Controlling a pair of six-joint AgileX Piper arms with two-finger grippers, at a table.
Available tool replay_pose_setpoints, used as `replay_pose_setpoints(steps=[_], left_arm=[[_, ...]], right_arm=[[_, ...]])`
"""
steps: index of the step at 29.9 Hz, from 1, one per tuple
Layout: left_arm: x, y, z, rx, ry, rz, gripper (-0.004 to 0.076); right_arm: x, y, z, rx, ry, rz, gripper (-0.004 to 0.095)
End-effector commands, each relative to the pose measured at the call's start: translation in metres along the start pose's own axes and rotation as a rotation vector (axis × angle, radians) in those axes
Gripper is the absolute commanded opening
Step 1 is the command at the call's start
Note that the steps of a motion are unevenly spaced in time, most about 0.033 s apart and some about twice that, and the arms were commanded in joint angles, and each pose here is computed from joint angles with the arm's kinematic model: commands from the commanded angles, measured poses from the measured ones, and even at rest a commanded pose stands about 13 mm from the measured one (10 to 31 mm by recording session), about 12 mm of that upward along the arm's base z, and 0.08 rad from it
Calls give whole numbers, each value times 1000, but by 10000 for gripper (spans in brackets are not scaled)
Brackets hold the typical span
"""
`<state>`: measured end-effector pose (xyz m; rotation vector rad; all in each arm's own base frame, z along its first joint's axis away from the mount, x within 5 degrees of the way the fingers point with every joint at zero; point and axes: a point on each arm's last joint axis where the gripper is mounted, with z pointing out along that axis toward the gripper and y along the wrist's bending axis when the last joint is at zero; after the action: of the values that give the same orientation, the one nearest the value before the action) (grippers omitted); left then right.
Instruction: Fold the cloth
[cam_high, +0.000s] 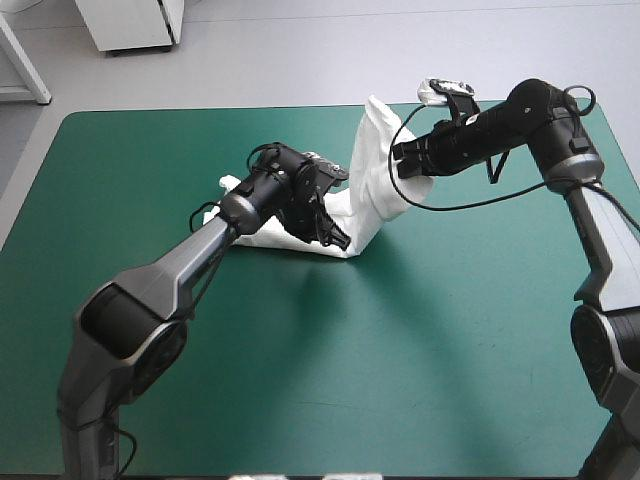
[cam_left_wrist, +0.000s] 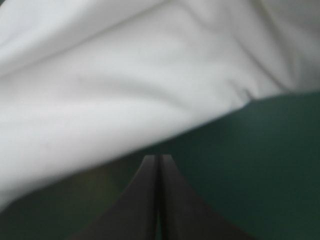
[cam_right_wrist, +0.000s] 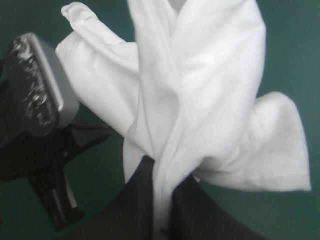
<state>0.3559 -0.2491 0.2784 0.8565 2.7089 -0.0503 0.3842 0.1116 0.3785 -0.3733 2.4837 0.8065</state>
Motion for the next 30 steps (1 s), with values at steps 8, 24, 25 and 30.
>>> replay_pose_setpoints(steps=[8, 24, 25, 30], left_arm=[[142, 10, -104, -16, -100, -118, -9], [239, 13, -181, 20, -303, -229, -9], [238, 12, -181, 39, -305, -231, -9], [238, 6, -182, 104, -300, -244, -9]], right_arm=[[-18, 49, -30, -117, -221, -103, -3], [-16, 134, 110, -255, -172, -258, -3], [-15, 137, 118, -258, -164, -261, -3], [-13, 146, 158, -288, -138, -264, -3]])
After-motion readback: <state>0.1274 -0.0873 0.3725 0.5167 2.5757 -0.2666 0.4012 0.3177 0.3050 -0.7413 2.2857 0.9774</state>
